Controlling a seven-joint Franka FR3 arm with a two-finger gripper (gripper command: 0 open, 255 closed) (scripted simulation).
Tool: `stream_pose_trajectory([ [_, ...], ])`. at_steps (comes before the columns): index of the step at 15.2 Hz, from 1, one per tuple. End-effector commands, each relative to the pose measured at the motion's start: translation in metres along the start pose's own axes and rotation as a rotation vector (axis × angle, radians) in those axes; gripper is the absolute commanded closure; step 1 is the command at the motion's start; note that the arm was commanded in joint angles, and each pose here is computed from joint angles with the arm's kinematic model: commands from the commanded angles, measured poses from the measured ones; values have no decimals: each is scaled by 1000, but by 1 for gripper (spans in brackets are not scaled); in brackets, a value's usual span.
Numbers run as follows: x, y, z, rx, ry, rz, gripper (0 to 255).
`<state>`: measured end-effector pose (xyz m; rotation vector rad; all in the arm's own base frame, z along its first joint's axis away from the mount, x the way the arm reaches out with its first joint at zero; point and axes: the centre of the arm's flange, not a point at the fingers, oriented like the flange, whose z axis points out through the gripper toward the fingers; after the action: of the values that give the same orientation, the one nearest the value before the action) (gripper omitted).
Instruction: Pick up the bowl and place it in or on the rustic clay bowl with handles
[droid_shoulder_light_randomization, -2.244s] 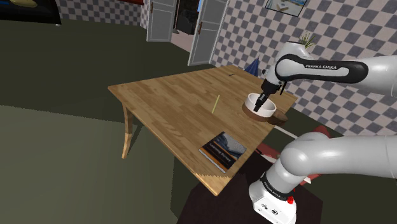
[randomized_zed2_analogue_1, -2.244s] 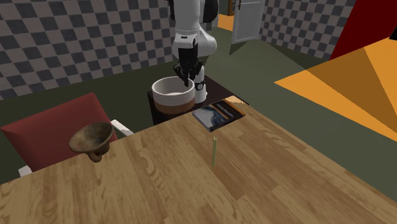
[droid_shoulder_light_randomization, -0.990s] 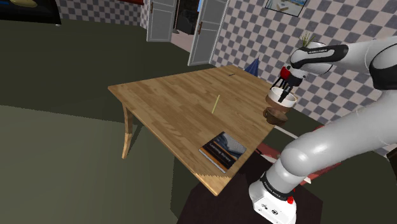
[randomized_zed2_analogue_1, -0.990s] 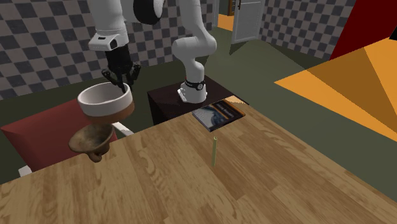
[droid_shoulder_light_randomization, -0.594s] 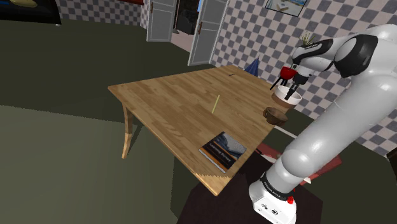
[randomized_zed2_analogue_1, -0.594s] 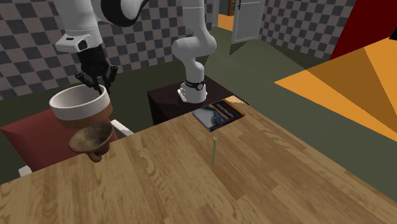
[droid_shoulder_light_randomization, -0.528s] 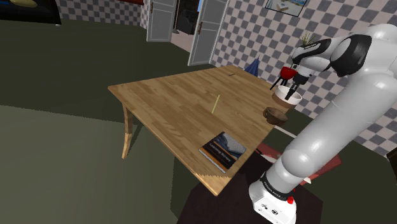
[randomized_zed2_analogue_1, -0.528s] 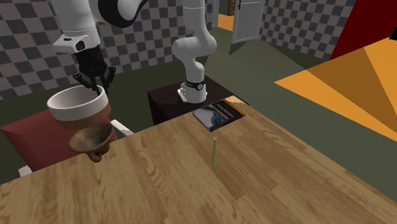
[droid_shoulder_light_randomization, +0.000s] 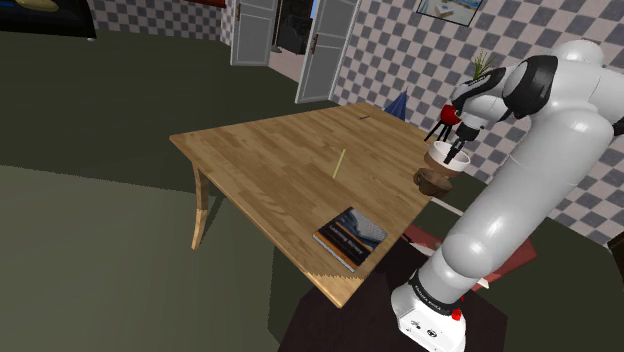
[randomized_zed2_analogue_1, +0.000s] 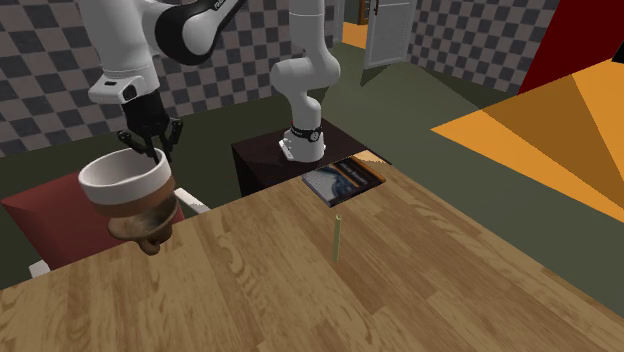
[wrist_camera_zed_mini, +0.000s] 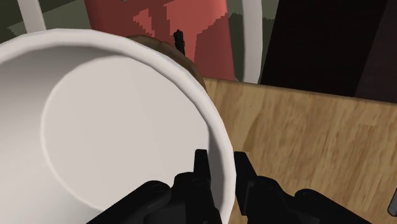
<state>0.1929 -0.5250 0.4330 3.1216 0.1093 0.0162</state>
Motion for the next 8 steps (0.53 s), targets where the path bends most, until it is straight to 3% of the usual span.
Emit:
stream_pose_trajectory([
  [1,-1,0,11,-1,1,0,255],
  [8,-1,-1,48,-1,1,0,255],
])
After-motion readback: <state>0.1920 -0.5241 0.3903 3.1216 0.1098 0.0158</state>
